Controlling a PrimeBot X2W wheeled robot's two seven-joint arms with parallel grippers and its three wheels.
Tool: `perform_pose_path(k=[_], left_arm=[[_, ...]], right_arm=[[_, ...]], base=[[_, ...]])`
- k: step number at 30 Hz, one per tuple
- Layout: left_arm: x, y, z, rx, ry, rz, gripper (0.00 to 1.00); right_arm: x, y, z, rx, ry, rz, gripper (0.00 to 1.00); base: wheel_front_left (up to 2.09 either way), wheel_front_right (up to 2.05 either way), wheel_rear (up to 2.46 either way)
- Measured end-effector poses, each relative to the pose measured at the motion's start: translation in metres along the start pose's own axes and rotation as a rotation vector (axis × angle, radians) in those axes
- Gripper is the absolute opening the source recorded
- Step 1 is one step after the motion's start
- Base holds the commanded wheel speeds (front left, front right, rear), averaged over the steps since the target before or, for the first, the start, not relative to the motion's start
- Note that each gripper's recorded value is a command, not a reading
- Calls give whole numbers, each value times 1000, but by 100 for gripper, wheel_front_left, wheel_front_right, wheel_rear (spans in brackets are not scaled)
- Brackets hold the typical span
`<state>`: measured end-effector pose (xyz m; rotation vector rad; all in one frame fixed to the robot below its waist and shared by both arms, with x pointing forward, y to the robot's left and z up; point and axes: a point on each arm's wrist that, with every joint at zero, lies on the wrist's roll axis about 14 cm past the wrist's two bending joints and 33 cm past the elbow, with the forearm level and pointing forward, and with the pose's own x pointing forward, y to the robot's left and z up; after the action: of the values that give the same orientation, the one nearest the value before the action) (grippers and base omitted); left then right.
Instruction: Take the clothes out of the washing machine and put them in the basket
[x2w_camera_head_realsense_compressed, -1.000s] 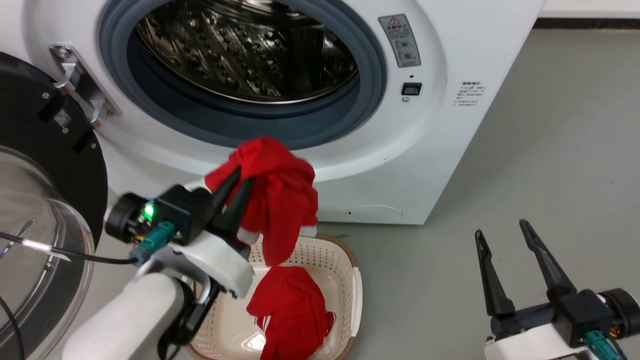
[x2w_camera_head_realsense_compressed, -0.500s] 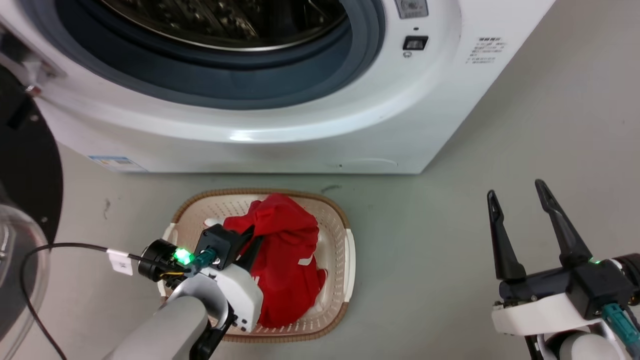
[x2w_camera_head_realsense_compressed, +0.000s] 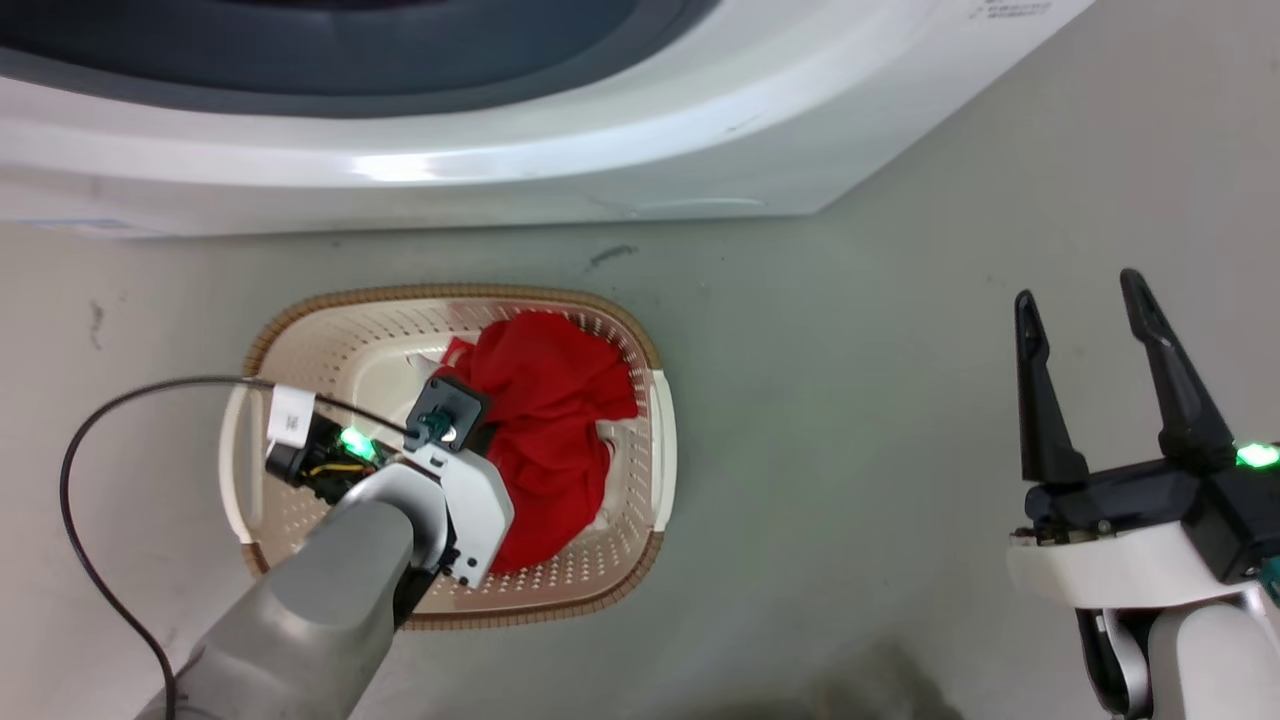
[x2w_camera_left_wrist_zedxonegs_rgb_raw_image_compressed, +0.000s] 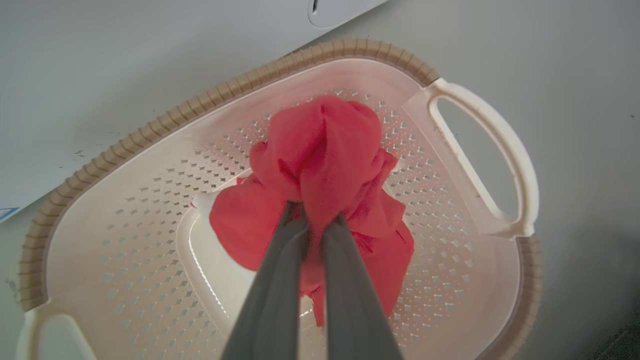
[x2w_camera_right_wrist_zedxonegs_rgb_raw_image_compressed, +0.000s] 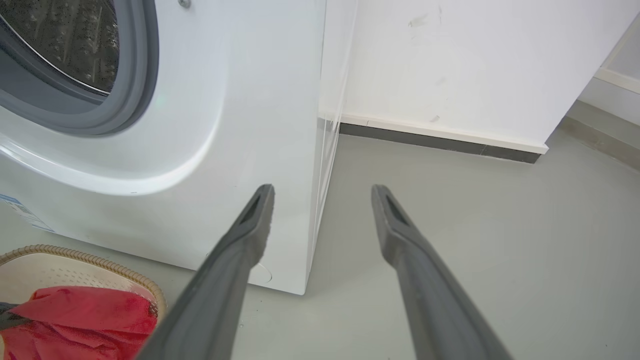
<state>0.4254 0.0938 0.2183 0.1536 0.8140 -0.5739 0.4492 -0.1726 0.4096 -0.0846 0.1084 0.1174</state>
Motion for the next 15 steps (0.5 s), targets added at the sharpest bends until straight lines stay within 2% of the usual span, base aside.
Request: perform_pose_path(k=[6, 13, 14, 15], left_arm=[[27, 0, -35, 55, 164, -28, 0], [38, -3, -67, 38, 322, -35, 0], [38, -4, -71, 29, 342, -36, 9], [38, -5, -71, 18, 349, -35, 100]], right_arm=[[7, -9, -19, 2, 37, -23, 100], [7, -19, -29, -4, 65, -50, 100], [6, -20, -29, -5, 66, -51, 100], [6, -20, -29, -4, 65, -52, 100]], base=[[0, 0, 0], [0, 0, 0], [0, 0, 0], [0, 0, 0]])
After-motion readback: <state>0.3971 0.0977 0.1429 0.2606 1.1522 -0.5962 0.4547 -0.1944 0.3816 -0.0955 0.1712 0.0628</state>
